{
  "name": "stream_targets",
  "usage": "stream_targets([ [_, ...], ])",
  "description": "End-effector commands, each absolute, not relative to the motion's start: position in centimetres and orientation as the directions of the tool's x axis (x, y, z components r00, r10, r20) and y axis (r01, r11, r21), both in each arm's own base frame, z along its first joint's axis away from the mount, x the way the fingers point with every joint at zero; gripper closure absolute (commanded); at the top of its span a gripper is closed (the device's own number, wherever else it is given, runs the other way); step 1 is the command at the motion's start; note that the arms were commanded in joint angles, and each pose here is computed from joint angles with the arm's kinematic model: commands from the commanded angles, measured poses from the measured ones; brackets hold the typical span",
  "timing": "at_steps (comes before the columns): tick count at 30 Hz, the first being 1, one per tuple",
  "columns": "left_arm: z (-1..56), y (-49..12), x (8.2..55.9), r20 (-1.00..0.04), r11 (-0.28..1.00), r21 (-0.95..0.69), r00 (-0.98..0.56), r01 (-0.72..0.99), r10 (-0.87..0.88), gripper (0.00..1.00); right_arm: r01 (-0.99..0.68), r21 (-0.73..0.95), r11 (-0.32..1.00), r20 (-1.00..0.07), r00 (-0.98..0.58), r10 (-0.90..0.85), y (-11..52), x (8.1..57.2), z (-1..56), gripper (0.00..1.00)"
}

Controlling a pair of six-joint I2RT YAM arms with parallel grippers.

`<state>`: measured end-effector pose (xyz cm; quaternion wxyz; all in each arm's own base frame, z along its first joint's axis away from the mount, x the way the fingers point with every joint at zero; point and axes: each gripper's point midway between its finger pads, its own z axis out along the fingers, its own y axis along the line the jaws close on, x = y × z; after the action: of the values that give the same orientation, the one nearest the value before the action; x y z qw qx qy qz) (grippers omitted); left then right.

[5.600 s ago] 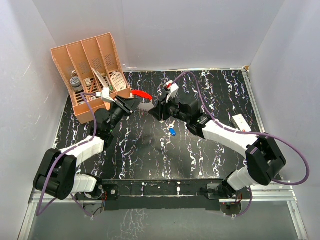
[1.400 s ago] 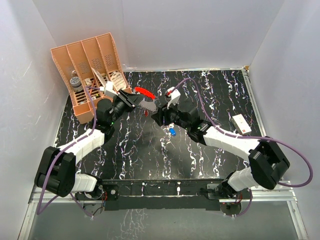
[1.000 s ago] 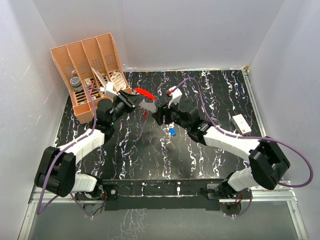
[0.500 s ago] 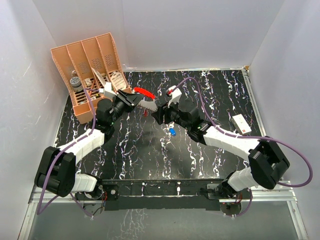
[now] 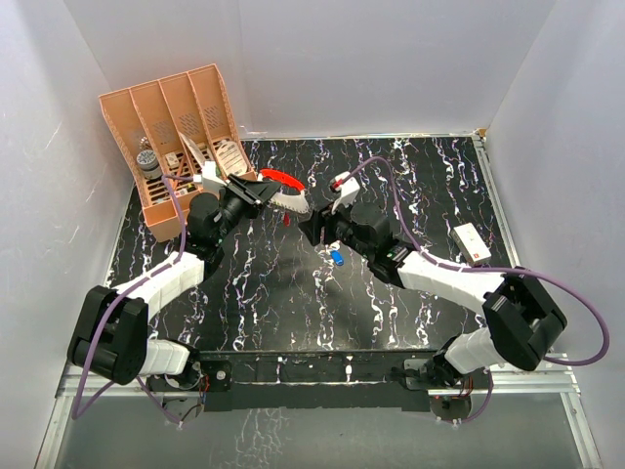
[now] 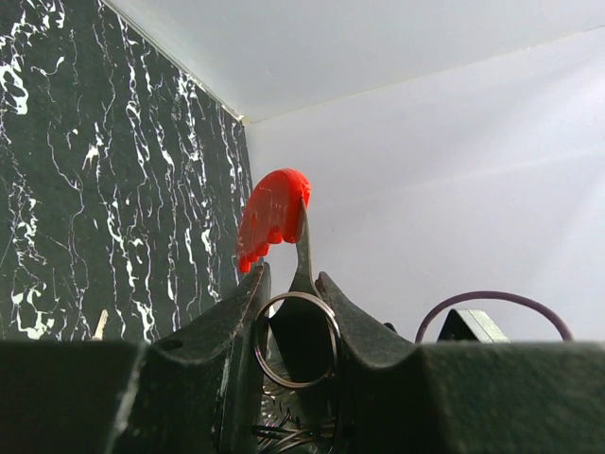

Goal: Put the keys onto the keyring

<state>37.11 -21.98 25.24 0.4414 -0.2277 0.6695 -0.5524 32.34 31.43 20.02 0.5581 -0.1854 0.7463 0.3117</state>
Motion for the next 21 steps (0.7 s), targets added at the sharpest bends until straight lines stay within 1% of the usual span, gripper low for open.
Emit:
stream_targets([
  [1, 27.3, -21.6, 36.9, -0.304, 0.223, -0.95, -0.483, 0.218, -0.821, 1.0, -0.591, 0.261, 0.763, -0.962, -0.222, 0.157, 30.2, 33.6, 24.0, 0.45],
  [3, 27.2, -21.5, 36.7, -0.29, 0.209, -0.954, -0.483, 0.215, -0.826, 1.0, -0.577, 0.316, 0.753, -0.945, -0.265, 0.194, 29.7, 34.2, 24.1, 0.43],
  [6, 27.0, -21.3, 36.4, -0.271, 0.186, -0.959, -0.482, 0.216, -0.833, 1.0, -0.594, 0.468, 0.654, -0.882, -0.354, 0.31, 28.8, 34.4, 24.5, 0.42],
  [8, 26.7, -21.3, 36.2, -0.259, 0.173, -0.961, -0.485, 0.216, -0.835, 1.0, -0.595, 0.52, 0.613, -0.854, -0.377, 0.358, 28.2, 34.7, 25.0, 0.42],
  [11, 26.7, -21.1, 35.9, -0.255, 0.157, -0.96, -0.483, 0.233, -0.838, 1.0, -0.6, 0.557, 0.574, -0.83, -0.41, 0.378, 28.2, 34.9, 25.5, 0.42],
  [17, 26.9, -21.4, 36.0, -0.256, 0.139, -0.955, -0.489, 0.263, -0.834, 1.0, -0.579, 0.677, 0.455, -0.736, -0.537, 0.413, 29.3, 35.6, 25.3, 0.43],
  [21, 27.5, -21.7, 36.1, -0.257, 0.12, -0.949, -0.498, 0.291, -0.828, 1.0, -0.567, 0.713, 0.413, -0.702, -0.582, 0.411, 30.2, 36.1, 25.2, 0.45],
])
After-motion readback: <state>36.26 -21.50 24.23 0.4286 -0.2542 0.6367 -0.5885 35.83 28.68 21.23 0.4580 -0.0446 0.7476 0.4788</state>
